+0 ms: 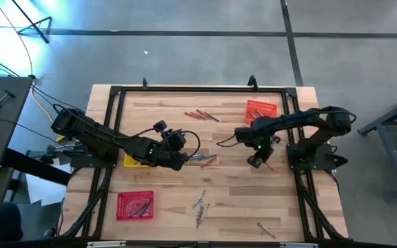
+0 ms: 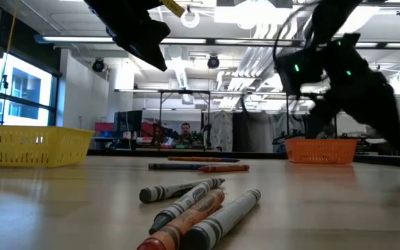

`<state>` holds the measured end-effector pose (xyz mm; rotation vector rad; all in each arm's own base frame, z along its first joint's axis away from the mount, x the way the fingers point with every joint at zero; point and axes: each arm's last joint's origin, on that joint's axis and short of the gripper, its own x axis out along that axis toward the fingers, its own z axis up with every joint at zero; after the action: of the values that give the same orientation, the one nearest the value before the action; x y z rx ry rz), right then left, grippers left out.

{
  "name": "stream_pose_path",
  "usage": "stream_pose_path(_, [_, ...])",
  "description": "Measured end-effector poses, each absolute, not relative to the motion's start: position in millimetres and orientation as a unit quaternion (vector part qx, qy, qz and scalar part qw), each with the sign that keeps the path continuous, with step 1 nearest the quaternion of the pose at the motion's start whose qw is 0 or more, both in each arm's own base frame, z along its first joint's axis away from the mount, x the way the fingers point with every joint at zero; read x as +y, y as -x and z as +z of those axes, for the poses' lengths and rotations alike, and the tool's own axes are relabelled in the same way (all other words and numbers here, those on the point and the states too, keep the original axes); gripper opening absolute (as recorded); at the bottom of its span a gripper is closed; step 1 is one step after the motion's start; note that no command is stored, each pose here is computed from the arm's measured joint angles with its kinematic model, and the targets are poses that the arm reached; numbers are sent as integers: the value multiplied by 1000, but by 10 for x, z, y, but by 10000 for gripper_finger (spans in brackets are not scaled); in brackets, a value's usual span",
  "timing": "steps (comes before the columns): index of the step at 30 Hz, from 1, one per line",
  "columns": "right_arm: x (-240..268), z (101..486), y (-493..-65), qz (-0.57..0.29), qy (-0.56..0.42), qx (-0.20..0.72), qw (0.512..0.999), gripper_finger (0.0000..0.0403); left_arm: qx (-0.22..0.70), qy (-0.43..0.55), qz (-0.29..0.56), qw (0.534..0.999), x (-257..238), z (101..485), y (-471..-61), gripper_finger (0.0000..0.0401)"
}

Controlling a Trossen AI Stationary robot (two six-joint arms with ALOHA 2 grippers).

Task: Sort crayons
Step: Put the orange crayon into the yellow bin

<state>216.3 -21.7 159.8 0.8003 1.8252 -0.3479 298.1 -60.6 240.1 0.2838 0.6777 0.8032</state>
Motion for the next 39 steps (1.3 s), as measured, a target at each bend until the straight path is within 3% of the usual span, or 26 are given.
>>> stream_pose_path(11, [69,2570,-2500,-141,-214,560,788,3,331,-124,368,860,-614,2391,-2984,78])
stream_pose_path(18, [314,3102,-2440,-171,-107,392,898,3,297,-94,395,864,-603,2415,-3005,78])
stream_pose_path(22, [380,3225,-2436,-206,-36,324,923,3,257,-78,403,875,-556,2485,-3102,78])
stream_pose_path(26, [401,3254,-2451,-203,14,313,928,3,235,-105,388,885,-503,2580,-3207,78])
stream_pose_path(39, [438,3264,-2430,-196,47,314,928,6,143,-135,236,952,-488,2865,-3435,106])
